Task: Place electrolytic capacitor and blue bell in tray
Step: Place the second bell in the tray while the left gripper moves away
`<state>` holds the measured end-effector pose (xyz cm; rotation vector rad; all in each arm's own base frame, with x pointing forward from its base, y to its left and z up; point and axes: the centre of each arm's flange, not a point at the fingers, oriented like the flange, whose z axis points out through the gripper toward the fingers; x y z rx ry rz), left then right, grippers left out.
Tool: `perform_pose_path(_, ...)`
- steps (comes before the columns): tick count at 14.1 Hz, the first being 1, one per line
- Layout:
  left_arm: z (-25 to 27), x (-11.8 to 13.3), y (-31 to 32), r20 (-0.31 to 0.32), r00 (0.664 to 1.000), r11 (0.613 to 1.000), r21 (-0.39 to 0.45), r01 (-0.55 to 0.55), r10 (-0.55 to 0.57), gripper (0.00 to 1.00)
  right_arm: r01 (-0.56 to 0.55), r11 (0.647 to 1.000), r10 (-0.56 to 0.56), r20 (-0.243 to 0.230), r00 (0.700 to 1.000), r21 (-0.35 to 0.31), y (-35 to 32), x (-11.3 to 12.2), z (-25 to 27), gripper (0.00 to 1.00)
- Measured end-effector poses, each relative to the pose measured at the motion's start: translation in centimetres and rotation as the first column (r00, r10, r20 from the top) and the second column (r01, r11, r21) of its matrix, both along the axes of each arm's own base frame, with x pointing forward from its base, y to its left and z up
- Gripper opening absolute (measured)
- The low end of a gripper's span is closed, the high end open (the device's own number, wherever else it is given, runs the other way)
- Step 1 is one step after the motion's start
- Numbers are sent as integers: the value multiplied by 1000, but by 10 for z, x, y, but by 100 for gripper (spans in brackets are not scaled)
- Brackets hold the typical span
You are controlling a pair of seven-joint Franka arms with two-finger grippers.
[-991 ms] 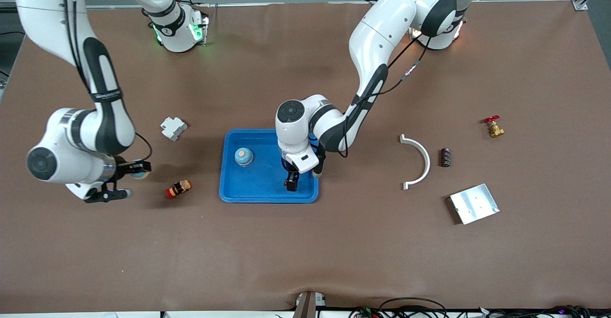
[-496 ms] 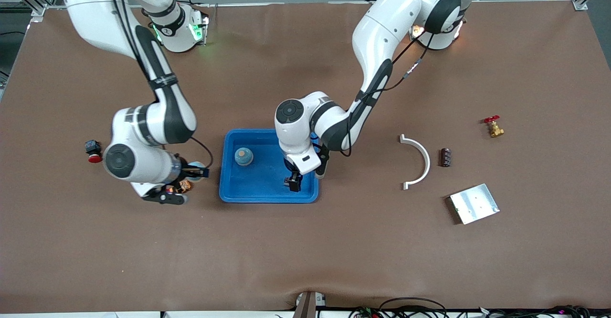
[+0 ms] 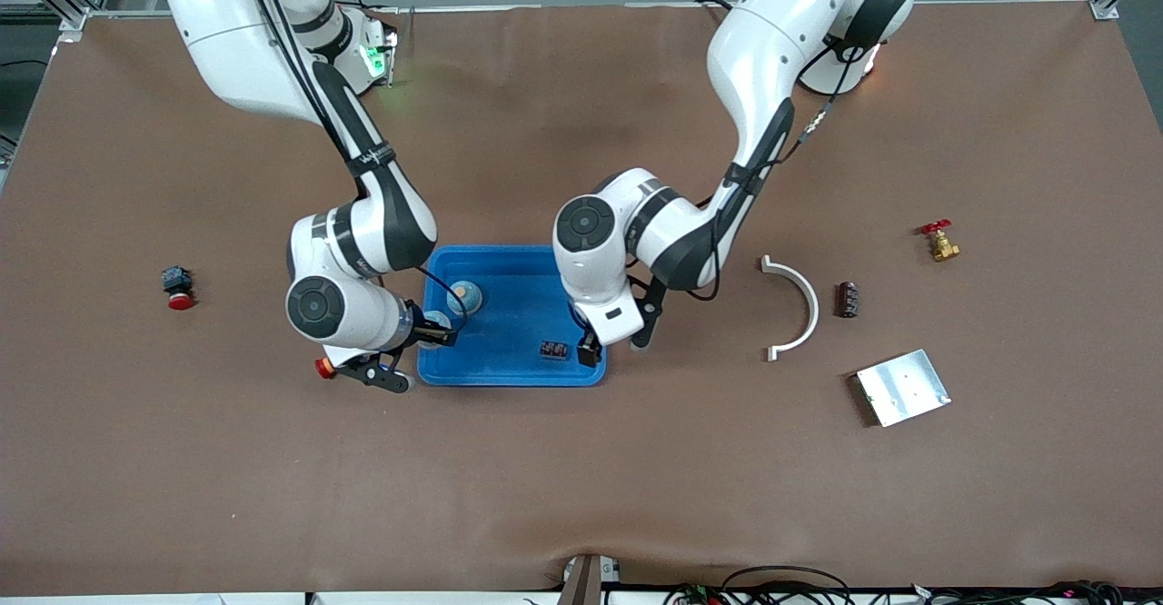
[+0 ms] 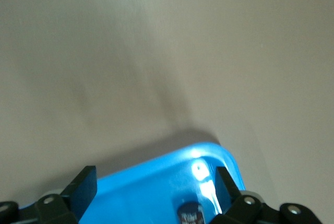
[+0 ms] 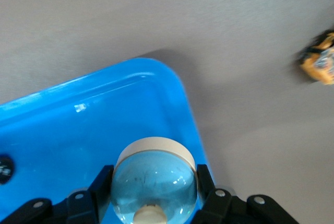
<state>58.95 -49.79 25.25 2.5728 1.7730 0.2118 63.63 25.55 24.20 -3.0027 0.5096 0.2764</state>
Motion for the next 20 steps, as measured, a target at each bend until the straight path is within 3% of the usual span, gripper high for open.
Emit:
perform_pose_path(5,16,8,51,-58,990,991,28,130,-128,100,-1,1000,1,3,1000,4,15,0,-14,69)
perform_pose_path(10,85,13,142,-103,951,957,-36,289,-292,100,-2,1000,2,36,999,9,22,2,-24,69)
perform_pose_path(13,95,10,172,-116,937,945,-38,326,-328,100,-1,1000,1,35,999,8,21,2,-25,72)
perform_pose_path(16,93,10,181,-126,915,923,-35,383,-384,100,-6,1000,6,41,999,4,19,4,-24,96)
perform_pose_path(20,93,9,182,-136,830,840,-38,541,-540,100,-65,998,66,61,996,-27,0,16,-12,100)
